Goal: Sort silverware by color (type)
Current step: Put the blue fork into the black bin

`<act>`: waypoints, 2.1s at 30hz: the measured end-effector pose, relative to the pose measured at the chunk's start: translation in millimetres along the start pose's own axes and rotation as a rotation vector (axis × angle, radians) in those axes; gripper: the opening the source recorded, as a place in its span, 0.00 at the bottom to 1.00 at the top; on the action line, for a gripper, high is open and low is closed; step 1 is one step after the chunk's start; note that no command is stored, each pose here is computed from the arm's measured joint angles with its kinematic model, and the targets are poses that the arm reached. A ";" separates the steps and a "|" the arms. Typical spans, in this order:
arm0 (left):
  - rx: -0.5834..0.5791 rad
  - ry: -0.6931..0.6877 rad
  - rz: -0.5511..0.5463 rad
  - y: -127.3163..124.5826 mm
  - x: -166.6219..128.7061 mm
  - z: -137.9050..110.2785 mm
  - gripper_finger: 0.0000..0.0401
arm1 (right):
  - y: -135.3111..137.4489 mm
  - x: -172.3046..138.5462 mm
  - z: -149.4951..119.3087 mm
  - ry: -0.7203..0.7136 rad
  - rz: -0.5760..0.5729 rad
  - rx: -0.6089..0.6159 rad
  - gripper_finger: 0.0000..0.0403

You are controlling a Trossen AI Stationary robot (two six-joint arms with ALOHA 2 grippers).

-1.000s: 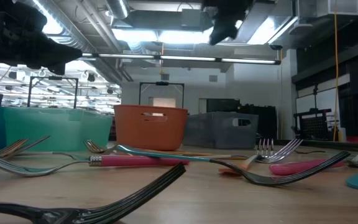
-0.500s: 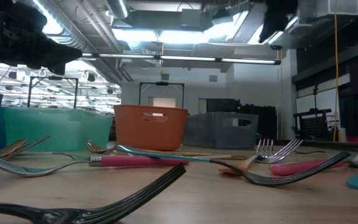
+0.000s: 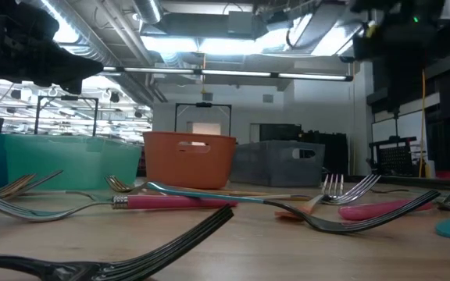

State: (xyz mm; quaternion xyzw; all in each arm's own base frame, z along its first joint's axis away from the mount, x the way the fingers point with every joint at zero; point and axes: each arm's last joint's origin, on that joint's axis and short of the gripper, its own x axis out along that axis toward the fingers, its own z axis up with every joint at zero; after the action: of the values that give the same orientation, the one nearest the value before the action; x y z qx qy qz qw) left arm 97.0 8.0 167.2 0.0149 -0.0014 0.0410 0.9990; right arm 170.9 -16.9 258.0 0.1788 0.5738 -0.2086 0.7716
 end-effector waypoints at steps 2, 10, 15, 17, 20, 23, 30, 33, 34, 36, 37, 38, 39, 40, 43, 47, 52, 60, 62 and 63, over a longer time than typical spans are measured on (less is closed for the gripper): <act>0.000 0.000 0.000 0.0 0.0 0.0 0.00 | -1.9 11.8 -5.7 0.031 -0.025 0.020 0.27; 0.000 0.000 0.000 0.0 0.0 0.0 0.00 | -5.0 50.9 -20.3 0.046 -0.014 0.065 0.27; 0.000 0.001 0.010 0.3 0.0 0.0 0.00 | -3.5 67.2 -23.3 0.009 0.046 0.061 0.27; -0.001 0.001 0.009 0.2 0.0 0.0 0.00 | -3.5 72.1 -24.4 0.000 0.050 0.062 0.27; -0.001 0.001 0.010 0.3 0.0 0.0 0.00 | -4.3 78.3 -27.4 -0.001 0.052 0.062 0.27; -0.001 0.001 0.010 0.3 0.0 0.0 0.00 | -4.4 83.9 -29.4 -0.014 0.069 0.063 0.27; -0.001 0.001 0.010 0.3 0.0 0.0 0.00 | -5.3 91.5 -32.7 -0.031 0.076 0.064 0.27; -0.001 0.000 0.010 0.3 0.0 0.0 0.00 | -5.7 95.5 -34.3 -0.042 0.082 0.065 0.27; -0.001 0.000 0.010 0.3 0.0 0.0 0.00 | -6.1 96.8 -35.3 -0.042 0.081 0.065 0.27; -0.001 0.000 0.010 0.3 0.0 0.0 0.00 | -6.8 98.4 -37.1 -0.035 0.077 0.064 0.27; -0.002 0.000 0.011 0.3 0.0 0.0 0.00 | -7.0 99.0 -37.6 -0.034 0.076 0.064 0.27; -0.002 0.000 0.011 0.3 0.0 0.0 0.00 | -7.3 99.6 -38.3 -0.031 0.075 0.064 0.27; -0.002 0.000 0.010 0.3 0.0 0.0 0.00 | -7.5 99.8 -38.8 -0.028 0.073 0.063 0.27; -0.002 0.000 0.010 0.3 0.0 0.0 0.00 | -7.5 99.8 -38.6 -0.029 0.073 0.064 0.27; -0.002 0.000 0.011 0.3 0.0 0.0 0.00 | -7.0 99.7 -37.7 -0.039 0.078 0.064 0.27; -0.002 0.000 0.011 0.3 0.0 0.0 0.00 | -6.6 99.6 -36.6 -0.056 0.072 0.064 0.25; -0.002 0.000 0.011 0.3 0.0 0.0 0.00 | 1.2 98.6 -40.5 -0.079 0.045 0.006 0.16; -0.002 0.000 0.011 0.3 0.0 0.0 0.00 | 13.2 96.8 -47.8 -0.094 0.041 -0.080 0.03; -0.002 0.000 0.012 0.3 0.0 0.0 0.00 | 13.1 96.8 -47.7 -0.094 0.042 -0.079 0.01; -0.001 0.000 0.011 0.3 0.0 0.0 0.00 | 13.1 96.8 -47.7 -0.094 0.042 -0.079 0.01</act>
State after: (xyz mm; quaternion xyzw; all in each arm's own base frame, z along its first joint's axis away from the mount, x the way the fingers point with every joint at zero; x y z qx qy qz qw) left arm 96.9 8.3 167.3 0.0143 -0.0015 0.0466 0.9988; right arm 163.7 7.6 152.3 0.1501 0.5409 -0.1776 0.8083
